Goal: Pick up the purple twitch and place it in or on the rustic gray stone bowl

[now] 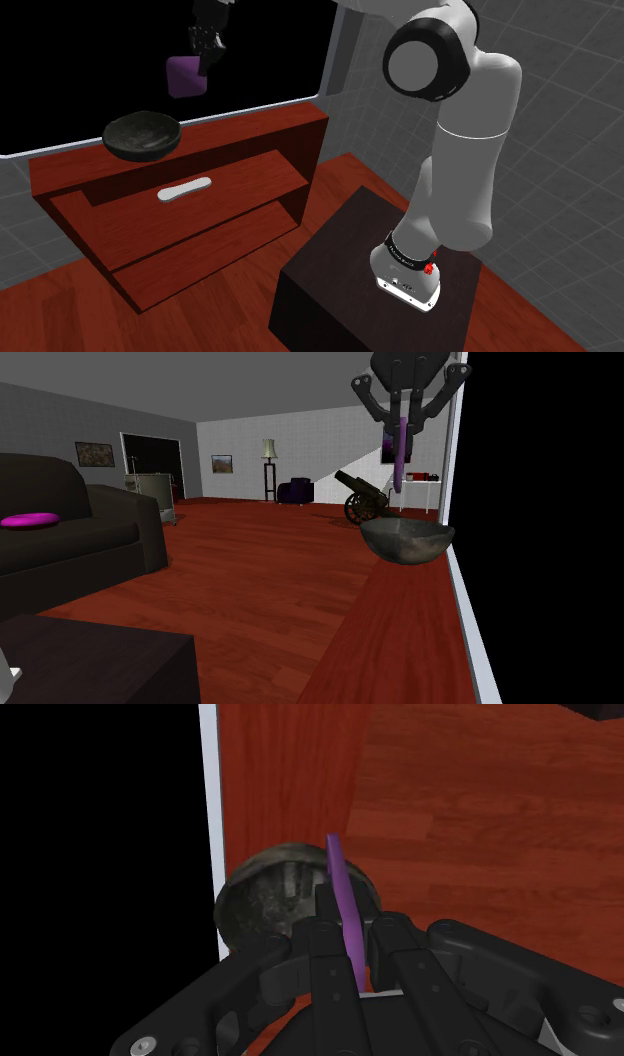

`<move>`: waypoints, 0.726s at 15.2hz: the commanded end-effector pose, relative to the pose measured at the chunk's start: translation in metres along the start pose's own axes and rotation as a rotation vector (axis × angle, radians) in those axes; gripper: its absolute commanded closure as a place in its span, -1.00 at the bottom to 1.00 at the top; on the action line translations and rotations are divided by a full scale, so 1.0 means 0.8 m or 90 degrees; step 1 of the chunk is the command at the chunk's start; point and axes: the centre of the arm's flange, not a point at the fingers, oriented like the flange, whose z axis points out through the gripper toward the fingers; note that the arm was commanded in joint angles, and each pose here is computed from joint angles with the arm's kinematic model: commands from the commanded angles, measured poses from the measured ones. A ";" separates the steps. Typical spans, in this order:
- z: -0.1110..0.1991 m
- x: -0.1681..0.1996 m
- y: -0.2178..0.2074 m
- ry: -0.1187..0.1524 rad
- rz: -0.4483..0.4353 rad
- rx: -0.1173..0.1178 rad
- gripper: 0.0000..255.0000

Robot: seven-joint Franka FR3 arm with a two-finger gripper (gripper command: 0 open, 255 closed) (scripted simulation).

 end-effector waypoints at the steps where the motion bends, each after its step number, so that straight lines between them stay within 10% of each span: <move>1: 0.004 0.030 0.005 0.000 0.001 0.000 1.00; 11: 0.048 0.152 0.029 0.000 0.001 0.000 1.00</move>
